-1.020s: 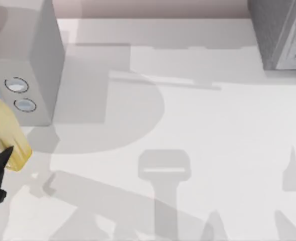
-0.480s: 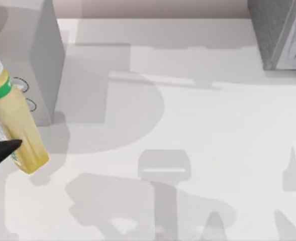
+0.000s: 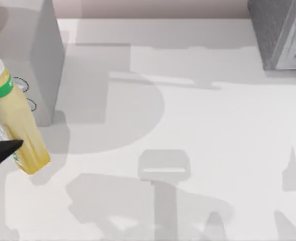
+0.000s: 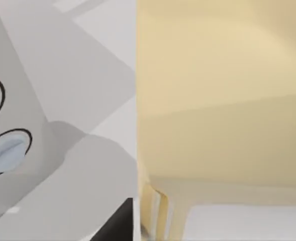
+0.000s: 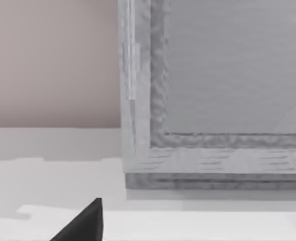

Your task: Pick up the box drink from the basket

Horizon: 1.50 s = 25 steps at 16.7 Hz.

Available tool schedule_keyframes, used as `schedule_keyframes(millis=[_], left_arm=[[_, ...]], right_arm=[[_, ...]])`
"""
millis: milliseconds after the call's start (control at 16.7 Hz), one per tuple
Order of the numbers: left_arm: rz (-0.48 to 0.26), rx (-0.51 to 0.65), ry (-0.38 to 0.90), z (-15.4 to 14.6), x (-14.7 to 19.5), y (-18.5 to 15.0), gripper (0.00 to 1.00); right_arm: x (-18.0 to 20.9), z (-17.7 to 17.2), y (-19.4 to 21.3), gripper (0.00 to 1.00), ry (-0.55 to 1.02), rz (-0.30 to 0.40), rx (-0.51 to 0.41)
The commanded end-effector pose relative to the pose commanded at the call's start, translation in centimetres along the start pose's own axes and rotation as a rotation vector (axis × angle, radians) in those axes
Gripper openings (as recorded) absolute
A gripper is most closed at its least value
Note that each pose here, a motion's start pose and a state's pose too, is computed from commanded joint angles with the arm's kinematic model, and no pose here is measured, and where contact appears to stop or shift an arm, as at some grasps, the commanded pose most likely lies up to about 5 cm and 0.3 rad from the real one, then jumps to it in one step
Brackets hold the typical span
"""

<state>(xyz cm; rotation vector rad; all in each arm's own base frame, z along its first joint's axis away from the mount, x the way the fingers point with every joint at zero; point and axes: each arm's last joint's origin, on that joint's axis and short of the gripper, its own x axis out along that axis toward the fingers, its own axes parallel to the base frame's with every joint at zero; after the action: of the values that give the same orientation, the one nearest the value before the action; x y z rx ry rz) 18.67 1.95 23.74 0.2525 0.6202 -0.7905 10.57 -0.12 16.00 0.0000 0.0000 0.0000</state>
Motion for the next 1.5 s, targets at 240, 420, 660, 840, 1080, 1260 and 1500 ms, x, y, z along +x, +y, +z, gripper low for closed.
schedule_keyframes(millis=[240, 420, 660, 840, 1080, 1260, 1500], left_arm=[[-0.001, 0.000, 0.004, -0.5, 1.8, 0.3, 0.00], [0.003, 0.006, 0.001, -1.0, 3.7, 0.4, 0.00], [0.005, 0.005, -0.005, -1.6, 5.6, 0.2, 0.00], [0.005, 0.004, -0.006, -1.7, 5.9, 0.1, 0.00], [0.005, 0.004, -0.006, -1.7, 5.9, 0.1, 0.15], [0.005, 0.004, -0.006, -1.7, 5.9, 0.1, 0.38], [0.005, 0.004, -0.006, -1.7, 5.9, 0.1, 0.68]], right_arm=[[0.0, 0.0, 0.0, 1.00, 0.000, 0.000, 0.000], [0.0, 0.0, 0.0, 1.00, 0.000, 0.000, 0.000], [0.0, 0.0, 0.0, 1.00, 0.000, 0.000, 0.000], [0.0, 0.0, 0.0, 1.00, 0.000, 0.000, 0.000], [0.0, 0.0, 0.0, 1.00, 0.000, 0.000, 0.000], [0.0, 0.0, 0.0, 1.00, 0.000, 0.000, 0.000], [0.0, 0.0, 0.0, 1.00, 0.000, 0.000, 0.000]])
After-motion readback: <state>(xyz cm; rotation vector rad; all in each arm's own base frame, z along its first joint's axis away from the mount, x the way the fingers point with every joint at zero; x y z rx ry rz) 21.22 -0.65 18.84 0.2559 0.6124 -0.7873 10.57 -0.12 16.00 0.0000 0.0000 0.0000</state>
